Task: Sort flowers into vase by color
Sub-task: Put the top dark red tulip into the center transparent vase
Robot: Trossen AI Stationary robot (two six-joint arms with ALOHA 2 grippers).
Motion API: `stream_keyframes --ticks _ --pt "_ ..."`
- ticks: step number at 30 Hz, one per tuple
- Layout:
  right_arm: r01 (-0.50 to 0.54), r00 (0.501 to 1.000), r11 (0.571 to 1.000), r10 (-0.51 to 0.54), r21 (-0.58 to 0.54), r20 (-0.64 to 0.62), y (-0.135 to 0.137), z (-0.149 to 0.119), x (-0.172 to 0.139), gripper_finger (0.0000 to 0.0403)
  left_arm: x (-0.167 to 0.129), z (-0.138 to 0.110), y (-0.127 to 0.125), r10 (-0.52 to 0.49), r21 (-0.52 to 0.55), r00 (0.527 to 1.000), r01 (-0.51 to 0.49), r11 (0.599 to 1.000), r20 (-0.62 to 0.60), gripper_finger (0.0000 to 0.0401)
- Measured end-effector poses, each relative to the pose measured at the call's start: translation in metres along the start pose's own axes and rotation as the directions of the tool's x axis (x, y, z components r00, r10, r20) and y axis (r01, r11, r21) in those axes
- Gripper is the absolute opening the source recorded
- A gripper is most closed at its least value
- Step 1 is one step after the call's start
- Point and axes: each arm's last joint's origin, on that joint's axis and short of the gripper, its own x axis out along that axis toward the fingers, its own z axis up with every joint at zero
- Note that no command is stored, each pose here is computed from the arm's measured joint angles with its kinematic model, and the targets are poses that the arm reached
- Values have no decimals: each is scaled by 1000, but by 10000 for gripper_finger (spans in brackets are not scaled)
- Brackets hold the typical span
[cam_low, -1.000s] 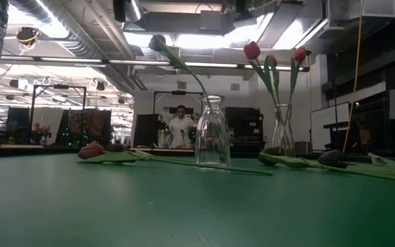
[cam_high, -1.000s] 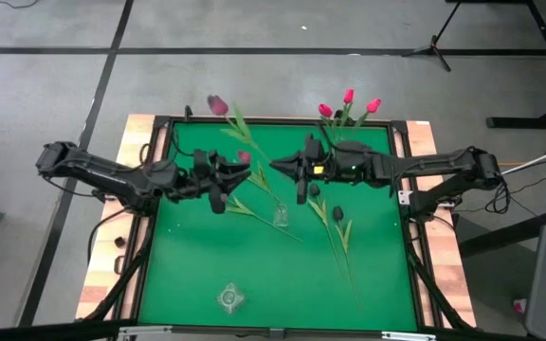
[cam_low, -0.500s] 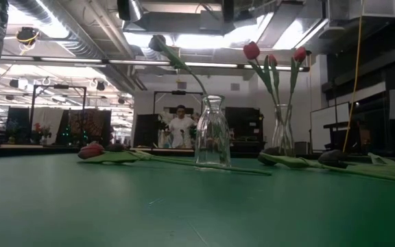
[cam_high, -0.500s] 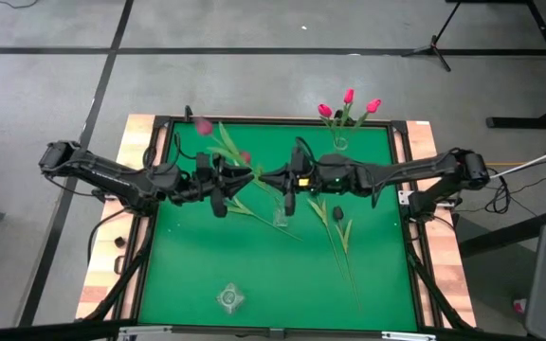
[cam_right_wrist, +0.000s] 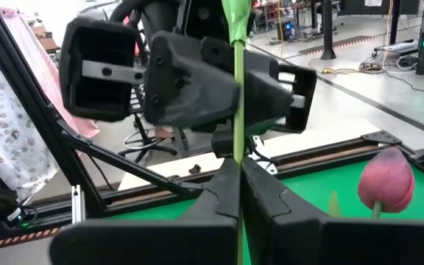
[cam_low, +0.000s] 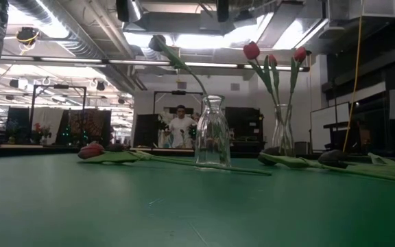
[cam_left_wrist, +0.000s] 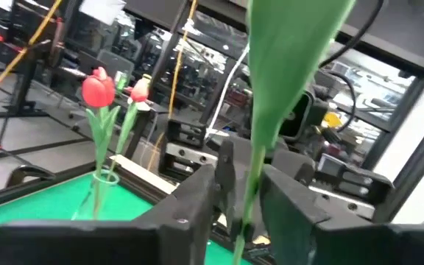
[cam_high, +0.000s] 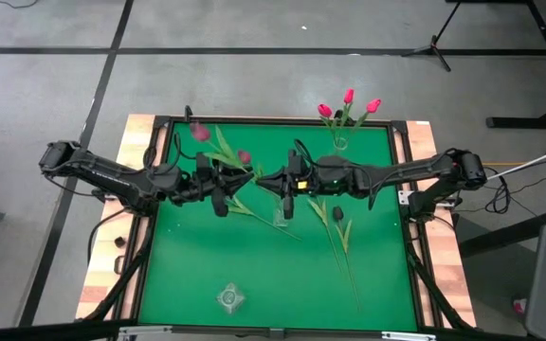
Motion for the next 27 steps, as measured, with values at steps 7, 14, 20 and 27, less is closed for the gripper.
stream_keyframes --ticks 7,14,20,27 --pt "6 1000 1000 -6 -7 -9 -1 -1 0 11 0 0 0 19 -4 1000 -19 1000 8 9" --pt "3 999 997 -6 -81 -38 0 2 -6 41 -9 -2 -9 108 39 993 -110 993 40 3" --pt "-12 998 981 1 -192 -59 5 38 -54 67 -31 -7 -30 263 125 961 -272 954 83 2" --pt "74 996 980 -64 -185 64 7 87 -133 80 -31 -40 -41 296 172 955 -297 939 32 1"
